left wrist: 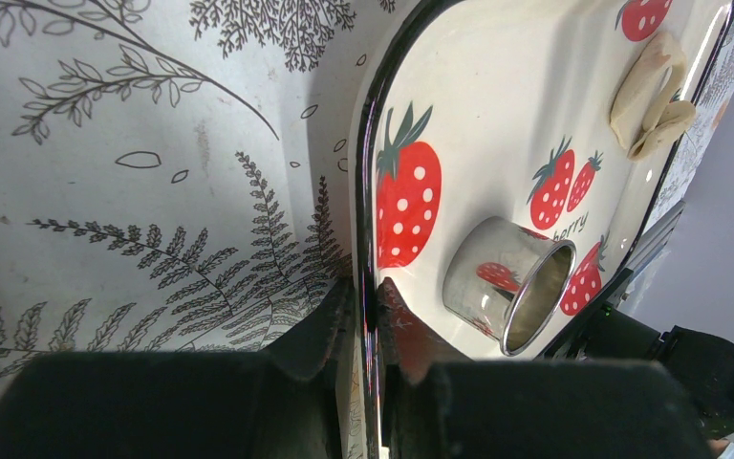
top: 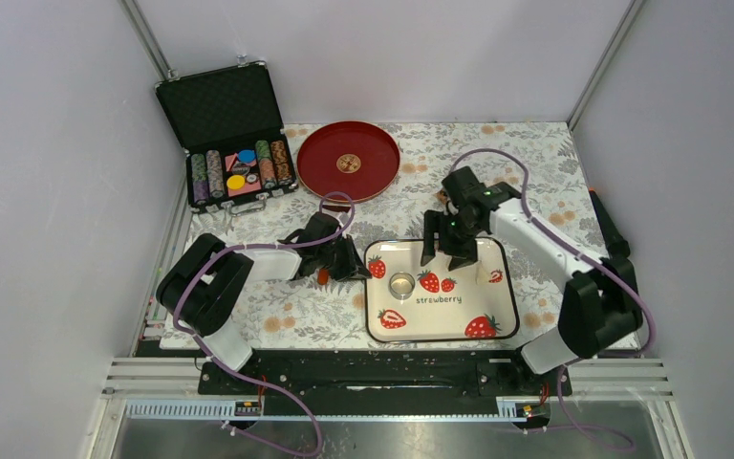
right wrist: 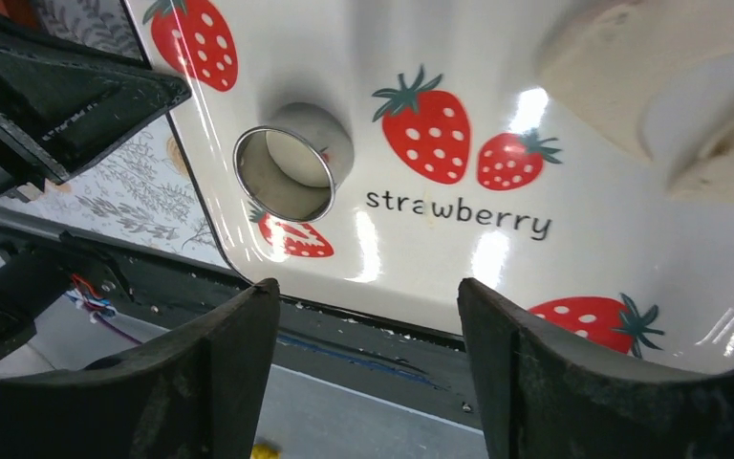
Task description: Roll out the dumpling wrappers from the dough
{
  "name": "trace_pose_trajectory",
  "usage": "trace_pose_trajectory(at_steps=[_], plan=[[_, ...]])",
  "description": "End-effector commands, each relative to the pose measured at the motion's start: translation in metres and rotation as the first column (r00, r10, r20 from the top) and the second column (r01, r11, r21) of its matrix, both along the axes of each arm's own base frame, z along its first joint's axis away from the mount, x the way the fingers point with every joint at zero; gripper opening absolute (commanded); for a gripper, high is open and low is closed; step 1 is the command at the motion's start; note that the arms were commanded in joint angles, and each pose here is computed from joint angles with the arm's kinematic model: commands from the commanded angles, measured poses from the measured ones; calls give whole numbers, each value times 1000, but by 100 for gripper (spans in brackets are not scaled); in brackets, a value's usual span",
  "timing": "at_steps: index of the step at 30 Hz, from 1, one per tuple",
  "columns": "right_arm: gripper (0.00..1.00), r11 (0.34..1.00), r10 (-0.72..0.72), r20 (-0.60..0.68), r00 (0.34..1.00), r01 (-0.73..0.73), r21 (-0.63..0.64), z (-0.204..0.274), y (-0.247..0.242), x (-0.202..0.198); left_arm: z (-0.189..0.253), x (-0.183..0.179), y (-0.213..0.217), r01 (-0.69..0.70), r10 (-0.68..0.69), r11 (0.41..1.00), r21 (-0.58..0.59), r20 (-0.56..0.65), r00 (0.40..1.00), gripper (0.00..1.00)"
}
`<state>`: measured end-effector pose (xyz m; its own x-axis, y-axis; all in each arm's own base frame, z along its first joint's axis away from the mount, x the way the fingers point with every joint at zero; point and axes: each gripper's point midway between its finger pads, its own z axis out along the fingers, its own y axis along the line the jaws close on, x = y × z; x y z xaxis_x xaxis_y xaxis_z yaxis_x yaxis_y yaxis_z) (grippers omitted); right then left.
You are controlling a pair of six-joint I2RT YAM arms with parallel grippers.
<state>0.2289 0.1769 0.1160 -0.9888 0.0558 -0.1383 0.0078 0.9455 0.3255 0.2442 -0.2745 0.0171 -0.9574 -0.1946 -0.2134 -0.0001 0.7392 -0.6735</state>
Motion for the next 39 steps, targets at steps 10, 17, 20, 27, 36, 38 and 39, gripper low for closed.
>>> trace_pose_trajectory(at_steps=[10, 17, 20, 27, 36, 38, 39], plan=[[62, 996, 93, -124, 988, -93, 11, -47, 67, -6, -47, -28, 29, 17, 0, 983, 181, -94, 996, 0], [51, 995, 98, -165, 981, -98, 6, -68, 71, -11, -47, -28, 29, 17, 0, 983, 181, -93, 996, 0], [44, 995, 96, -171, 981, -98, -1, -72, 70, -11, -47, -27, 28, 16, 1, 983, 181, -93, 996, 0], [38, 995, 87, -183, 979, -93, -26, -84, 68, -10, -47, -28, 28, 18, -1, 984, 180, -95, 996, 0], [23, 994, 95, -181, 979, -104, -38, -85, 65, -11, -47, -28, 27, 21, -4, 984, 179, -95, 995, 0], [19, 993, 99, -181, 978, -109, -46, -84, 64, -11, -47, -28, 28, 21, -4, 983, 180, -96, 995, 0], [17, 992, 103, -180, 978, -113, -46, -84, 64, -12, -47, -28, 28, 21, -4, 984, 179, -95, 996, 0]])
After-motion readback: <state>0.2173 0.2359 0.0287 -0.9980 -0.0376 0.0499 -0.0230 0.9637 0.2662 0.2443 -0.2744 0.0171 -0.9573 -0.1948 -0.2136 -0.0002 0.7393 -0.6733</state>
